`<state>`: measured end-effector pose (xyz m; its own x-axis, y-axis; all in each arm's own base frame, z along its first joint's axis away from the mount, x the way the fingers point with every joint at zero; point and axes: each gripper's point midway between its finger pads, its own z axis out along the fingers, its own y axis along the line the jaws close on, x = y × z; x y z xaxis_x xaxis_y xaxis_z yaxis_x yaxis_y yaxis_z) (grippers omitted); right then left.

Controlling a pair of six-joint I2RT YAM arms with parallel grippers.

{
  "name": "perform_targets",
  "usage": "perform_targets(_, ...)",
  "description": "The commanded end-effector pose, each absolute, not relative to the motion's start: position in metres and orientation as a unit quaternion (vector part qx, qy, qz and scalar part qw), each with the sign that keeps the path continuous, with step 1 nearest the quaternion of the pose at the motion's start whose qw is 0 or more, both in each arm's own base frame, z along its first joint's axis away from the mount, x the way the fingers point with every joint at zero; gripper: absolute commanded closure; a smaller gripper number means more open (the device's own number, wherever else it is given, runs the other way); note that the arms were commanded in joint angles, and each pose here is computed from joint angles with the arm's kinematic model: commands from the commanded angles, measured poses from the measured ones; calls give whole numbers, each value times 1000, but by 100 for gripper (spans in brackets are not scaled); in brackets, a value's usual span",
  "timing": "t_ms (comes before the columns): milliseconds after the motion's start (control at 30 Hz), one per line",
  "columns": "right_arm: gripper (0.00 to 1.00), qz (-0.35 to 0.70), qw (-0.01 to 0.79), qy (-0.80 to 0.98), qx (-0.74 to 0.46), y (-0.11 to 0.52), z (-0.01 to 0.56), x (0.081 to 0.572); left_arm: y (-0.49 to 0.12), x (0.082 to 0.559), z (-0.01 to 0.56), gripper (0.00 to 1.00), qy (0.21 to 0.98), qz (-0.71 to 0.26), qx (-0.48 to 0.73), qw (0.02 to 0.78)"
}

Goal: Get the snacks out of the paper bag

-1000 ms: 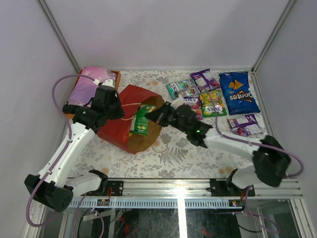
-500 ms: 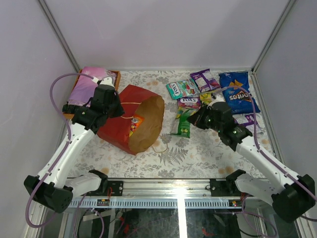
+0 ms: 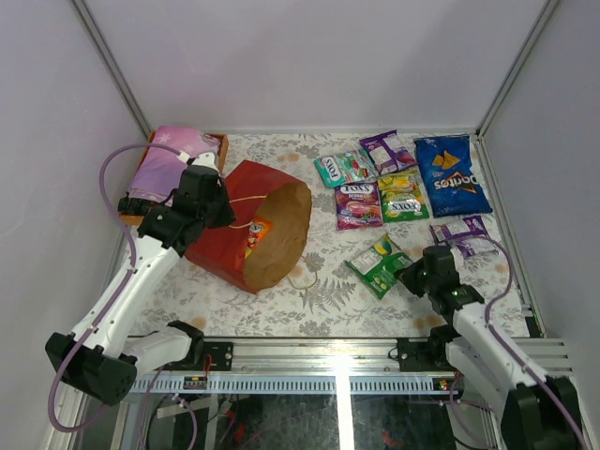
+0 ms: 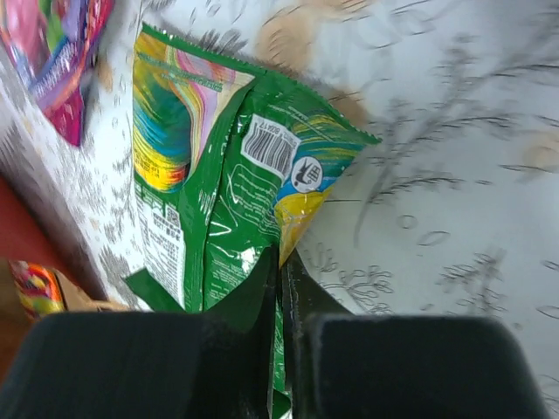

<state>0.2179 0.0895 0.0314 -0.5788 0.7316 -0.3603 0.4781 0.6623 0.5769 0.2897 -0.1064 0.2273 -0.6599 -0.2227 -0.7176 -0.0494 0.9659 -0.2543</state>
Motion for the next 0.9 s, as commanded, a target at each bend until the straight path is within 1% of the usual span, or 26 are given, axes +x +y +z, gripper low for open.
perform_targets(0,100,162,352,784,484,45,29,212,-106,296,233,100,897,-104,-65,425)
perform_targets(167,100,134,385,720,561,16,26,205,-111,300,229,100,900,-108,-56,418)
perform_targets(300,100,148,394,661,621,7,19,210,-116,301,225,100,903,-115,-48,410)
perform_targets(367,100,159,395,643,637,7,15,215,-117,301,224,100,905,-118,-46,407)
perform_targets(467,100,143,413,635,637,0,19,224,-117,300,223,100,905,-117,-43,406)
perform_targets(500,96,138,420,640,628,0,25,229,-117,300,224,100,905,-116,-42,406)
perform_targets(533,83,136,428,648,616,1,30,236,-117,300,224,100,906,-115,-39,406)
perform_targets(600,38,147,448,668,576,9,52,254,-117,300,226,100,905,-117,-35,407)
perform_targets(633,24,151,454,685,549,15,63,262,-117,299,227,100,905,-117,-34,408)
perform_targets(667,17,165,453,701,525,25,75,268,-116,299,229,100,904,-116,-36,410)
perform_targets(700,14,171,454,712,508,31,87,274,-115,298,230,100,905,-112,-37,410)
perform_targets(800,11,167,466,731,470,43,120,282,-106,293,228,100,905,-97,-48,411)
perform_targets(867,11,154,492,734,442,54,147,284,-101,289,223,100,907,-88,-54,408)
